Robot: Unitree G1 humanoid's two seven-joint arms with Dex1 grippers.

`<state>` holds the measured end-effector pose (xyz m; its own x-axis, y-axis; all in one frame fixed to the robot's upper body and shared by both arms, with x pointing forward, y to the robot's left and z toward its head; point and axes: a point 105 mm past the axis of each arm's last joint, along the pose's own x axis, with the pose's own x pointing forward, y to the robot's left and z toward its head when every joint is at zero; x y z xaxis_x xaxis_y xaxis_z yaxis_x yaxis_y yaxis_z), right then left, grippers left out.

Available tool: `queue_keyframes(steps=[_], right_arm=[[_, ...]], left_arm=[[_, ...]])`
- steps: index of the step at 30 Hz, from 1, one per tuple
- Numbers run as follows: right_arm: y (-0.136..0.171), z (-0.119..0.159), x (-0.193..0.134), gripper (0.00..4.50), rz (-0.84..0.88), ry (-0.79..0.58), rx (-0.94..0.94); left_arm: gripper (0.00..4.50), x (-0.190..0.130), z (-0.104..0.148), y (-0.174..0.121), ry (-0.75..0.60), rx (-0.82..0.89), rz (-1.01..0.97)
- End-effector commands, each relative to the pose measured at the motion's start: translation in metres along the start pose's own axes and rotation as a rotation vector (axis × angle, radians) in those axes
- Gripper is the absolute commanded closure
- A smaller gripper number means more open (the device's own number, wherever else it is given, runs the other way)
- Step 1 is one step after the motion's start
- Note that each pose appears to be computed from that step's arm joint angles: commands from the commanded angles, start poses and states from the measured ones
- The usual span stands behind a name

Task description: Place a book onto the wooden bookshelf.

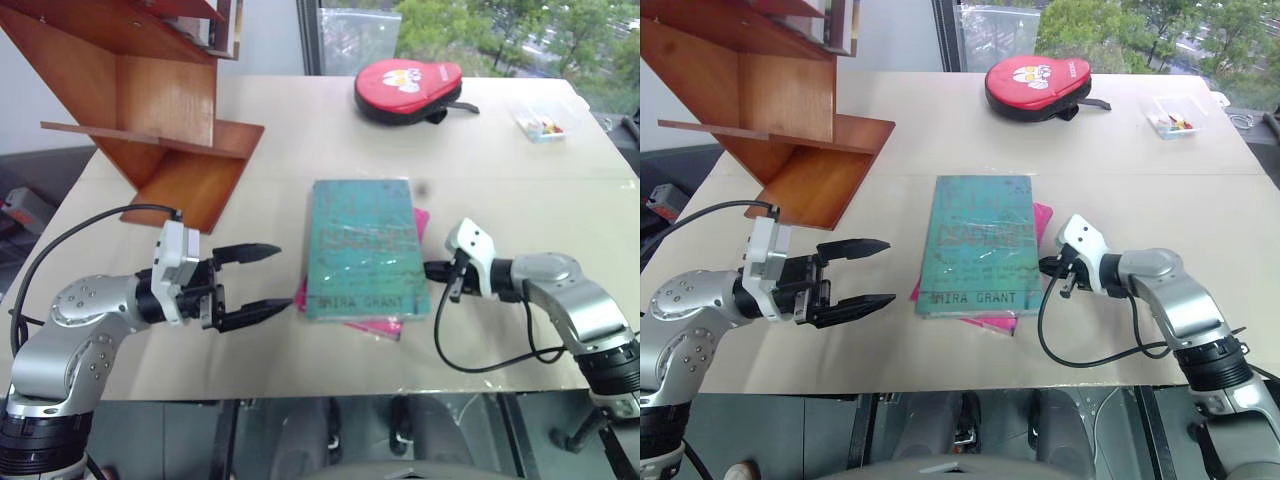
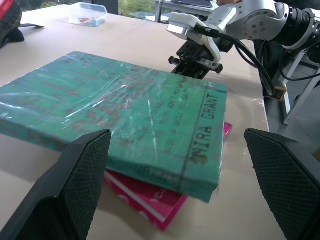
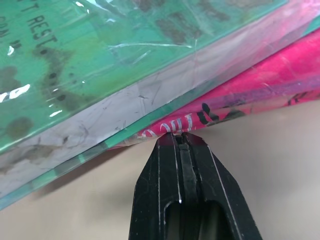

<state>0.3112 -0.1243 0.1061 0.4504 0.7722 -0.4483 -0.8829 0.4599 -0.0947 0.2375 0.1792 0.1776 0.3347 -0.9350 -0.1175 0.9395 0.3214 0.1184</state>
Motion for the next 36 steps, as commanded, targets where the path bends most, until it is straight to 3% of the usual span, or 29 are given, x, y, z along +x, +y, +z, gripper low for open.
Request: queue_keyframes(steps=[1, 8, 21, 36], right_arm=[[-0.006, 0.01, -0.025, 4.47, -0.063, 0.007, -0.064], [-0.001, 0.038, -0.048, 4.47, -0.11, -0.039, -0.114], [0.004, 0.052, 0.0, 4.47, -0.008, -0.077, -0.171], [0.012, 0.07, 0.015, 4.47, 0.034, -0.148, -0.185]], left_arm=[[0.0, -0.004, 0.009, 0.001, -0.019, 0.037, 0.008], [0.0, -0.014, 0.012, 0.006, -0.012, 0.038, 0.009], [0.0, -0.033, 0.009, 0.01, 0.026, 0.049, 0.086], [0.0, -0.055, 0.002, 0.018, 0.037, 0.007, 0.175]])
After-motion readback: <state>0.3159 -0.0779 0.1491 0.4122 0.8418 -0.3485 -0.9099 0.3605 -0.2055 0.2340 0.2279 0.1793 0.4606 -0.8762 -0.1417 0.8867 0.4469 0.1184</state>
